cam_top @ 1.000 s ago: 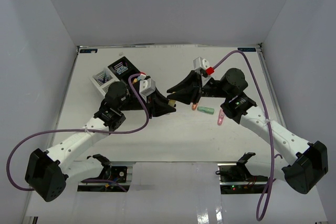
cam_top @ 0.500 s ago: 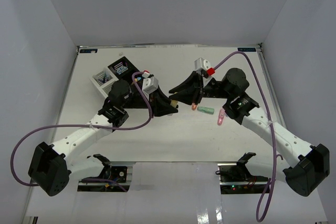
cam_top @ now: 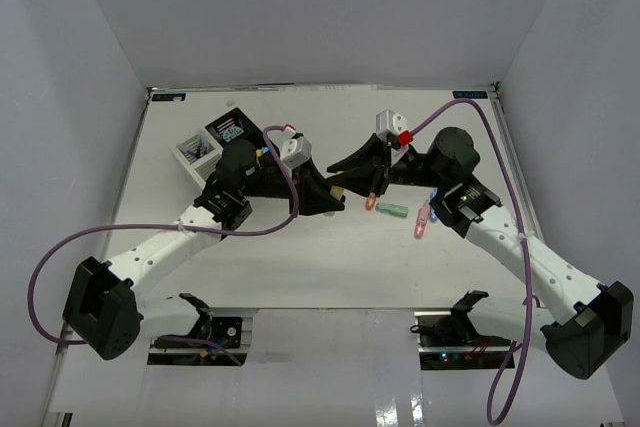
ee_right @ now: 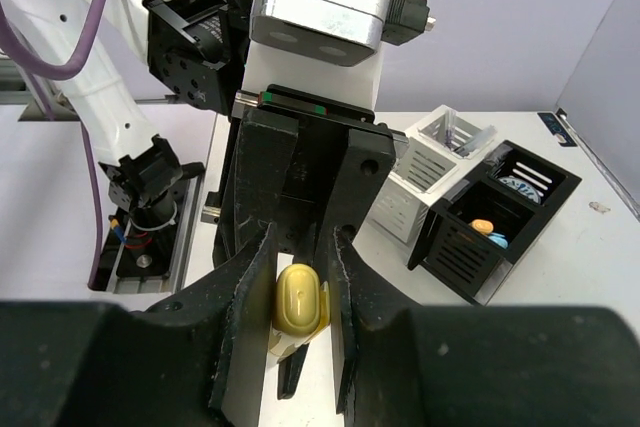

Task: Sort the stationery into containers
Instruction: Close the pen cap on the pen.

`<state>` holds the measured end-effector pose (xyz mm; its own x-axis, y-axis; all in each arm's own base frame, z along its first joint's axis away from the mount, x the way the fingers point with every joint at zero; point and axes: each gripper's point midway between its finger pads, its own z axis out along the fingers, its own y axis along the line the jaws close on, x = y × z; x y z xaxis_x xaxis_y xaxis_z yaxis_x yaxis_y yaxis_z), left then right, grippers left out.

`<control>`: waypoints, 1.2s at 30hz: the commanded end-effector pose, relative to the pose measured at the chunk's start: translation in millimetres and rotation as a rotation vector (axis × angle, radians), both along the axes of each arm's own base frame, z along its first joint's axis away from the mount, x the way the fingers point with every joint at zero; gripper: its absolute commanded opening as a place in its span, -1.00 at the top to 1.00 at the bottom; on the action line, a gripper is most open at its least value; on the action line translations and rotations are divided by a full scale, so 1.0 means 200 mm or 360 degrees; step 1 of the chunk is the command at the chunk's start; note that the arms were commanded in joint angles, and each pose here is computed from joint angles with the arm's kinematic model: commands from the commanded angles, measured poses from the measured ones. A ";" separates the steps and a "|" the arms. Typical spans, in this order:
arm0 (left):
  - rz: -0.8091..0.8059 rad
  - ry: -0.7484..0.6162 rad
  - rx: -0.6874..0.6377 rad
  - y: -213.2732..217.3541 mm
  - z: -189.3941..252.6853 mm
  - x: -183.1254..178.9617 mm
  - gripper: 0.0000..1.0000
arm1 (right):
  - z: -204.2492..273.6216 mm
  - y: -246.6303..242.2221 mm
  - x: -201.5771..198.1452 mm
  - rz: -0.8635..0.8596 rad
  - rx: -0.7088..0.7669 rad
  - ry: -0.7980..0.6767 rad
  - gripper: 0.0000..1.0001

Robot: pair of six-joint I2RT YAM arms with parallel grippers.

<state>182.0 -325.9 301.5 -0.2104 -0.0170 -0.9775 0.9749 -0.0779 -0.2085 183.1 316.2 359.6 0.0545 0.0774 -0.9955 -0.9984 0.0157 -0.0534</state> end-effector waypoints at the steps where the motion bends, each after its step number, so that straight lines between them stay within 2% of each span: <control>1: 0.0079 -0.0384 -0.0340 0.02 0.50 0.01 1.00 | -0.41 0.00 -0.12 0.0152 -0.0339 0.0376 0.85; 14: 0.0129 -0.0468 -0.0380 0.03 0.62 0.03 1.00 | -0.64 -0.04 -0.17 0.0174 -0.0508 0.0522 0.85; 36: 0.0240 -0.0525 -0.0439 0.03 0.72 0.10 1.00 | -0.82 -0.07 -0.25 0.0219 -0.0613 0.0625 0.85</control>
